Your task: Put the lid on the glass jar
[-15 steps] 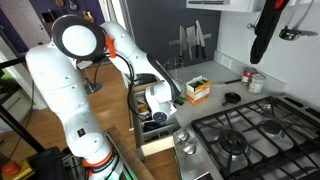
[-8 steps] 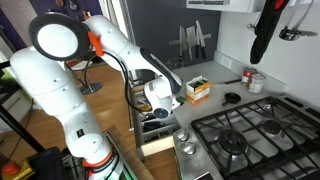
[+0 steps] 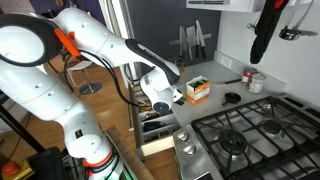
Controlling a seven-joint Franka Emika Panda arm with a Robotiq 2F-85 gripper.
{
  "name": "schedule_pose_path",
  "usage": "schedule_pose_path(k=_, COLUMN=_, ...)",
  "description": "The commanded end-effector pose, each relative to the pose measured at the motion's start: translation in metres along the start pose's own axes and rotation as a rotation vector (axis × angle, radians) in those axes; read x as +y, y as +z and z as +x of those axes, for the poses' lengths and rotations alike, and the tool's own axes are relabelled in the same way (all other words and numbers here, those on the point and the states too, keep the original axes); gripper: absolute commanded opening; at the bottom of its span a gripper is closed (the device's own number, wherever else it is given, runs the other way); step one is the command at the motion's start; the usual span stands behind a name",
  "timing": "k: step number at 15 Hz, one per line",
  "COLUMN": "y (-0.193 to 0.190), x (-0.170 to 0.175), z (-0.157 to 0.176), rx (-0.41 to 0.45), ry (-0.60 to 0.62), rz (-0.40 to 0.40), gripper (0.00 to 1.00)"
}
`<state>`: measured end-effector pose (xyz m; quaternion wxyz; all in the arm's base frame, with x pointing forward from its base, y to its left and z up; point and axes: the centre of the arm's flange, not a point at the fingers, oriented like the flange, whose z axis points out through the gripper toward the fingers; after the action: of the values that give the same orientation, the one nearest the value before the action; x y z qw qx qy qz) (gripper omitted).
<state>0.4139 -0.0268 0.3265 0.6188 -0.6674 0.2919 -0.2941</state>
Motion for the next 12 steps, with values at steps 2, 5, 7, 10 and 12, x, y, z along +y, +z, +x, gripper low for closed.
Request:
schedule_pose_path(k=2, y=-0.026, x=-0.046, z=-0.01, rx=-0.039, ry=-0.071, rz=-0.015, gripper=0.18)
schedule_pose_path(k=5, y=-0.017, x=-0.071, z=-0.016, rx=-0.105, ry=-0.107, rz=-0.035, gripper=0.18)
schedule_pose_path(k=7, y=-0.004, x=-0.085, z=-0.02, rx=-0.157, ry=-0.12, rz=-0.047, gripper=0.18)
schedule_pose_path(k=10, y=0.034, x=-0.103, z=-0.026, rx=-0.241, ry=-0.143, rz=-0.081, gripper=0.18)
schedule_pose_path(k=12, y=0.057, x=-0.114, z=-0.028, rx=-0.277, ry=-0.159, rz=-0.117, gripper=0.18)
